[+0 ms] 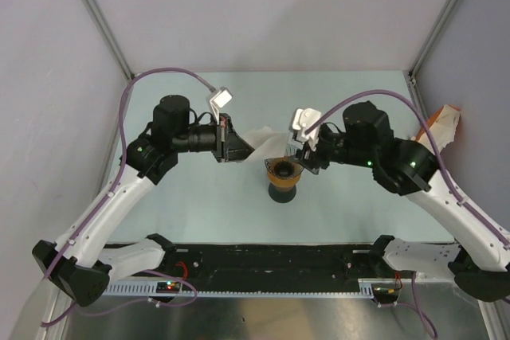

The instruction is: Place the coffee filter in the dripper

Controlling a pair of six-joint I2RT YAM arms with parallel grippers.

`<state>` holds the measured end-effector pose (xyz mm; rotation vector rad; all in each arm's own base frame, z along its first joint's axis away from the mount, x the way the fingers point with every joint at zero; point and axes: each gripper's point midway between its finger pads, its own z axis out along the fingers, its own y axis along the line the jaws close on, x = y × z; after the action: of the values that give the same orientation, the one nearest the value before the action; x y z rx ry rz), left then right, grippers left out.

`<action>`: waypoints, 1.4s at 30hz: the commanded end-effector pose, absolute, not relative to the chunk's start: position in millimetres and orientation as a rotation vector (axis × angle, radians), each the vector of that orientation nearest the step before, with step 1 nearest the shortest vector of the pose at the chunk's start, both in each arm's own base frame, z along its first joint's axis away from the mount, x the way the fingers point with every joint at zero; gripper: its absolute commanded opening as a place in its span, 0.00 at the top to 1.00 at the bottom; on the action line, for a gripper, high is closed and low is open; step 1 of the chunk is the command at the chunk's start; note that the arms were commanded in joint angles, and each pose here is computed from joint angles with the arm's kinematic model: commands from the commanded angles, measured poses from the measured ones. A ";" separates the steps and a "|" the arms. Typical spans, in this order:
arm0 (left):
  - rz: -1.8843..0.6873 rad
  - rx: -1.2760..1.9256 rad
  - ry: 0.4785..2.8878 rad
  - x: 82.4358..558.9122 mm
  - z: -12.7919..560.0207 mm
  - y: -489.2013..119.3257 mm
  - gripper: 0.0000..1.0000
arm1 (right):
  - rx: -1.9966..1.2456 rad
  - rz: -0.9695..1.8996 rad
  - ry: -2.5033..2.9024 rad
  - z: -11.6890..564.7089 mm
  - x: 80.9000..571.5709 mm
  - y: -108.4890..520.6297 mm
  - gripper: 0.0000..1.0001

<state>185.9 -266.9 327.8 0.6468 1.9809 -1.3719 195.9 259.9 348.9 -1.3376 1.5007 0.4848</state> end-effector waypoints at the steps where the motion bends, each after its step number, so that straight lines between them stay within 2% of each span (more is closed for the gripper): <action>1: -1.443 0.700 1.869 175.0 355.9 -268.1 1.00 | -1.317 0.667 1.403 373.1 171.8 265.1 0.48; 3: -1.447 0.701 1.864 174.6 357.4 -268.2 1.00 | -1.324 0.691 1.388 374.6 168.6 267.2 0.54; 8: -1.451 0.710 1.840 173.2 363.7 -268.3 1.00 | -1.354 0.767 1.376 374.0 157.0 272.2 0.51; 12: -1.455 0.726 1.822 171.5 367.0 -268.2 1.00 | -1.365 0.772 1.384 369.9 157.8 274.4 0.55; 20: -1.464 0.762 1.782 165.1 372.1 -266.9 1.00 | -1.360 0.773 1.401 366.2 164.5 279.2 0.69; 22: -1.466 0.767 1.776 164.0 372.9 -266.7 1.00 | -1.362 0.776 1.404 365.0 165.0 280.3 0.78; 24: -1.471 0.773 1.769 162.5 374.4 -266.6 1.00 | -1.364 0.772 1.404 364.6 165.9 280.6 0.93; 27: -1.494 0.792 1.752 158.2 379.1 -266.8 1.00 | -1.373 0.748 1.414 360.2 169.0 279.0 0.99; 39: -1.536 0.836 1.690 147.4 392.8 -266.1 1.00 | -1.379 0.670 1.431 352.3 184.5 271.6 1.00; 40: -1.521 0.820 1.693 150.8 392.6 -266.2 1.00 | -1.372 0.668 1.433 353.6 185.2 270.6 0.96; 41: -1.502 0.799 1.699 155.2 391.9 -266.1 1.00 | -1.363 0.670 1.436 355.6 185.3 269.6 0.87; 42: -1.471 0.769 1.702 161.5 392.1 -265.9 1.00 | -1.347 0.669 1.439 358.9 185.3 266.9 0.69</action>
<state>160.8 -270.8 361.3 0.7813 1.8142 -1.5150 176.2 275.0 352.8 -1.3887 1.4291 0.7153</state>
